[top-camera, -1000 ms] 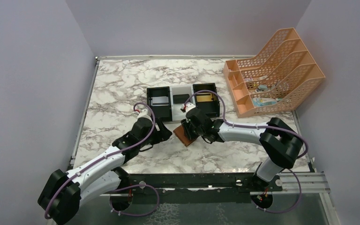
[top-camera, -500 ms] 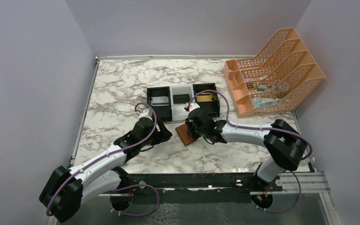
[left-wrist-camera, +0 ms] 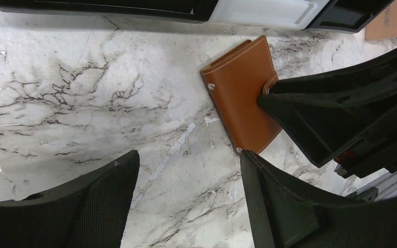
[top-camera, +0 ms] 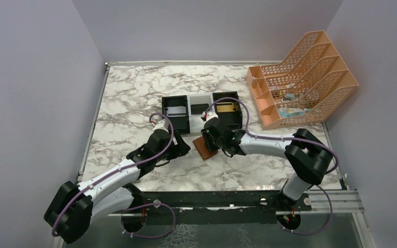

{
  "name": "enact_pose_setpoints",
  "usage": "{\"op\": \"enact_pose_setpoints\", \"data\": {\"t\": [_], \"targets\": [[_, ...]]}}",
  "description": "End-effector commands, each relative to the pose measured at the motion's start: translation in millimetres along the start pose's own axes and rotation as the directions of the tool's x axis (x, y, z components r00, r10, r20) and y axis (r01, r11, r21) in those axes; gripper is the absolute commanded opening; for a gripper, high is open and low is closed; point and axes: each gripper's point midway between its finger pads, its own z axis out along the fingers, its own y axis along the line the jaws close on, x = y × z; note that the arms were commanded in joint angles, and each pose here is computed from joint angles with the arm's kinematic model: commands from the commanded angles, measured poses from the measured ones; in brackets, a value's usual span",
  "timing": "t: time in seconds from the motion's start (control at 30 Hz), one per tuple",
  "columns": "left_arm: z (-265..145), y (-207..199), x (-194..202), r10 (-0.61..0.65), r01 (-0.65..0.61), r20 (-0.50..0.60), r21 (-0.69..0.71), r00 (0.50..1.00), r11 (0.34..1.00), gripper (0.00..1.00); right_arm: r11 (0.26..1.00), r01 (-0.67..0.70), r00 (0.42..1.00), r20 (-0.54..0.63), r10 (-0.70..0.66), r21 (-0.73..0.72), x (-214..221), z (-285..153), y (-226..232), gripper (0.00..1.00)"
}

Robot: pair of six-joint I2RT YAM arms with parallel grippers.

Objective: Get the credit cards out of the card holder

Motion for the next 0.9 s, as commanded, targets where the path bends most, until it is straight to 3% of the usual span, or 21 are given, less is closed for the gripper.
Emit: {"op": "enact_pose_setpoints", "data": {"t": [0.0,0.2,0.3,0.67,0.87], "targets": [[-1,-12,-7,0.014,-0.015,0.016,0.042,1.000,0.999,0.74,0.996,0.032,0.998,-0.061,-0.027,0.089,14,9,-15,0.28],[1,-21,-1,0.061,-0.059,-0.022,0.083,0.998,0.995,0.83,1.000,0.009,0.999,-0.047,-0.008,0.029,14,0,-6,0.15],[3,-22,2,0.072,-0.068,-0.040,0.087,0.997,0.994,0.84,0.999,-0.025,0.999,-0.024,0.024,-0.031,10,-8,3,0.02],[6,-25,8,0.090,-0.084,-0.062,0.096,0.994,0.992,0.84,0.934,-0.118,0.983,0.097,0.159,-0.338,-16,-56,49,0.01],[10,-37,9,0.103,-0.093,-0.070,0.131,0.992,0.987,0.82,0.917,-0.115,0.982,0.094,0.163,-0.382,-18,-63,57,0.01]]}}
